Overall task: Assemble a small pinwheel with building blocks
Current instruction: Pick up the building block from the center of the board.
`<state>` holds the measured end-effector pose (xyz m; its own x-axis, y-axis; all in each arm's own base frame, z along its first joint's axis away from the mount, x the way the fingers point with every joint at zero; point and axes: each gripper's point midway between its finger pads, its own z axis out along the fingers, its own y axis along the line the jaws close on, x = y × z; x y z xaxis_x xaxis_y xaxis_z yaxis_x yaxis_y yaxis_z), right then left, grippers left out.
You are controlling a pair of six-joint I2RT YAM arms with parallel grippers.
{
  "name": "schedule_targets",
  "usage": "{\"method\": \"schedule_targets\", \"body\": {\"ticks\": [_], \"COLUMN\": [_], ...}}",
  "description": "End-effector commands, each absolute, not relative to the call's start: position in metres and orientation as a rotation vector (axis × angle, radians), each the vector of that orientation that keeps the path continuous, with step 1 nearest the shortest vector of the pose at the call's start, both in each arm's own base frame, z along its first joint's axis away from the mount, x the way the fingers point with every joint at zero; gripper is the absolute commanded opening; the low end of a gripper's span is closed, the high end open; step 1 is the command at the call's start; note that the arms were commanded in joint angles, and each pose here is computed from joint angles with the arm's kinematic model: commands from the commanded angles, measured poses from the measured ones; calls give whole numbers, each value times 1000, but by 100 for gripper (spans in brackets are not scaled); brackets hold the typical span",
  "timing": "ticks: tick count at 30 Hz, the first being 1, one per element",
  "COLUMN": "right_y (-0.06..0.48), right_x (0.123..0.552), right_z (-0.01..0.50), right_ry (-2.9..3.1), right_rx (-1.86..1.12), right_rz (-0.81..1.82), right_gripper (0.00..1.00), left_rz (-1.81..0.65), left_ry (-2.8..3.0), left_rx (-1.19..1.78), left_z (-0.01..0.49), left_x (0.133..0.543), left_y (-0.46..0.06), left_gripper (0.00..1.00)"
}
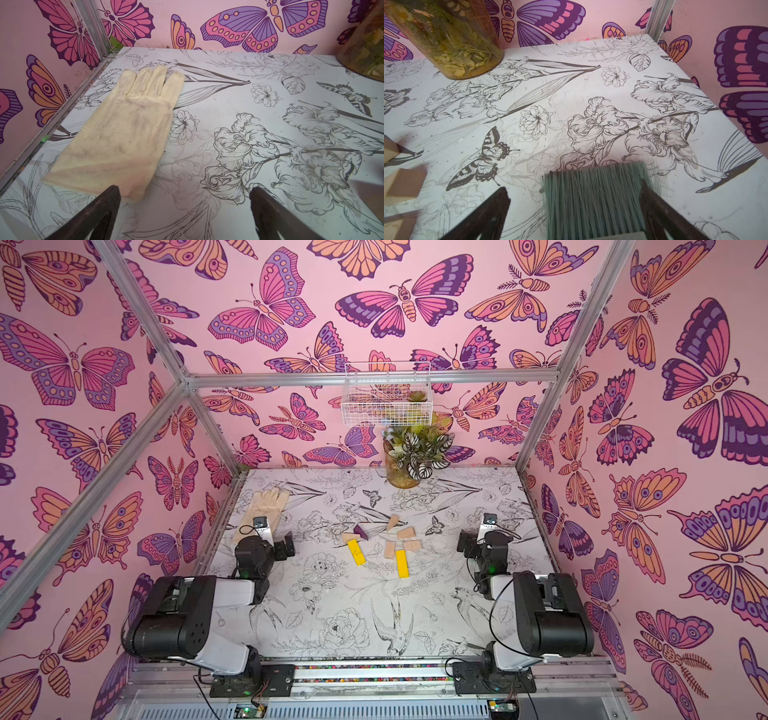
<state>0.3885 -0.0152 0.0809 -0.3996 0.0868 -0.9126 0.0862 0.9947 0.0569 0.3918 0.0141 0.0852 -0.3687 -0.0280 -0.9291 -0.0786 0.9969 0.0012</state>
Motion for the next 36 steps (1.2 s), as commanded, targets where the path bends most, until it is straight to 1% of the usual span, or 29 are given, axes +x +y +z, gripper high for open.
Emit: {"method": "schedule_targets", "body": {"ticks": [1, 36], "right_y": [-14, -14], "right_x": [395, 394], "right_z": [93, 93], "right_ry": [1945, 1946], "right_rx": [110, 108], "right_rz": [-11, -11], "right_gripper": [99, 99], "left_rz": [41, 41], "left_ry": [1941, 1934], "left_rx": [-56, -53], "left_z": [88, 88], "left_x": [394, 393], "left_y": [13, 13], "left_gripper": [100, 100]}}
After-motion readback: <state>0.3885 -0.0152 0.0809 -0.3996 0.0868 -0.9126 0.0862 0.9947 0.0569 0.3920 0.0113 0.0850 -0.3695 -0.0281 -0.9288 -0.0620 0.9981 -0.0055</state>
